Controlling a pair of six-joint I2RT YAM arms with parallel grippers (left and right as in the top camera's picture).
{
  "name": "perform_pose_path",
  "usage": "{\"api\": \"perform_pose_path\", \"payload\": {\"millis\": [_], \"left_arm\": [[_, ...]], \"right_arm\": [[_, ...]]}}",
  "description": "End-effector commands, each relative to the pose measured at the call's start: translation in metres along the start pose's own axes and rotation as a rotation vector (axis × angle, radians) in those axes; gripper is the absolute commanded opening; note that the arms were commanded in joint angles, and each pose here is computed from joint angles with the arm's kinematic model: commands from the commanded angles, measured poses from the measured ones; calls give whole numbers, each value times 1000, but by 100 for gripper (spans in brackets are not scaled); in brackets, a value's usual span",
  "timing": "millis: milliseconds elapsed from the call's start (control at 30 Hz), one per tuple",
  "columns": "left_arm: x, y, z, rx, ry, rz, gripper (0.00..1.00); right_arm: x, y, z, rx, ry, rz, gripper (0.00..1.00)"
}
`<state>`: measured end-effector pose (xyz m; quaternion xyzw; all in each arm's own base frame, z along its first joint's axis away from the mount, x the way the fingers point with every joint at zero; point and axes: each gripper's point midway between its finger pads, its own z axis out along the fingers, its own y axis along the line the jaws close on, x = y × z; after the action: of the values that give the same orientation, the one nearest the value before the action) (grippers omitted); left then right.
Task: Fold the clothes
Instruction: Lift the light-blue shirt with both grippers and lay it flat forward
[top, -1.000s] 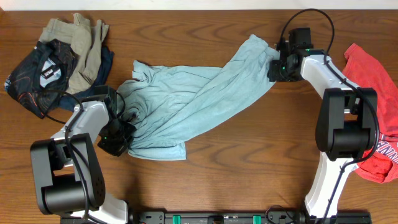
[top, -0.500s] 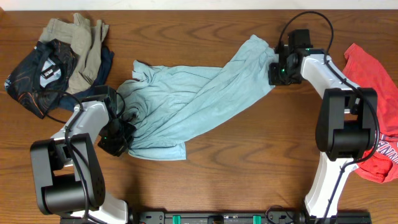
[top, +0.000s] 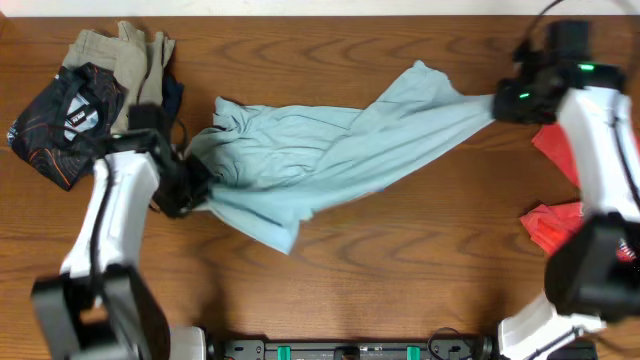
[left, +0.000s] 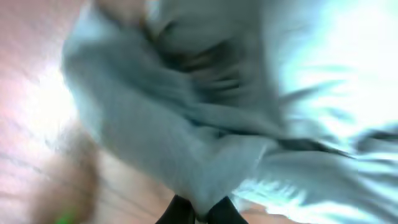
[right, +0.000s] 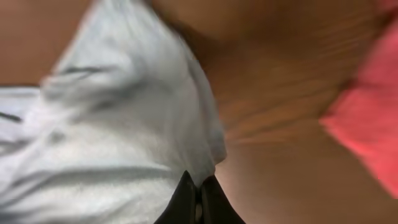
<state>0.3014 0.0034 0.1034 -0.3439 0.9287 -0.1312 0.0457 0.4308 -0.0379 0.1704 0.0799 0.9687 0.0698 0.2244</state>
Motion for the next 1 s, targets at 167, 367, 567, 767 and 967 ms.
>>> {"api": "perform_pose_path", "payload": {"millis": [167, 367, 567, 767, 967], "left_arm": [[-31, -66, -148, 279, -440, 212, 6], [-30, -92, -241, 436, -704, 285, 6], [-11, -105, -327, 575, -937, 349, 6], [5, -109, -376, 666, -1089, 390, 6], [-4, -114, -374, 665, -1089, 389, 6]], "right_arm": [[-21, -12, -100, -10, -235, 22, 1], [-50, -19, -200, 33, -516, 14, 1], [-67, -17, -293, 76, -769, -14, 1], [-77, -7, -346, 91, -923, -49, 1], [-86, -11, -356, 119, -972, -48, 1]]}}
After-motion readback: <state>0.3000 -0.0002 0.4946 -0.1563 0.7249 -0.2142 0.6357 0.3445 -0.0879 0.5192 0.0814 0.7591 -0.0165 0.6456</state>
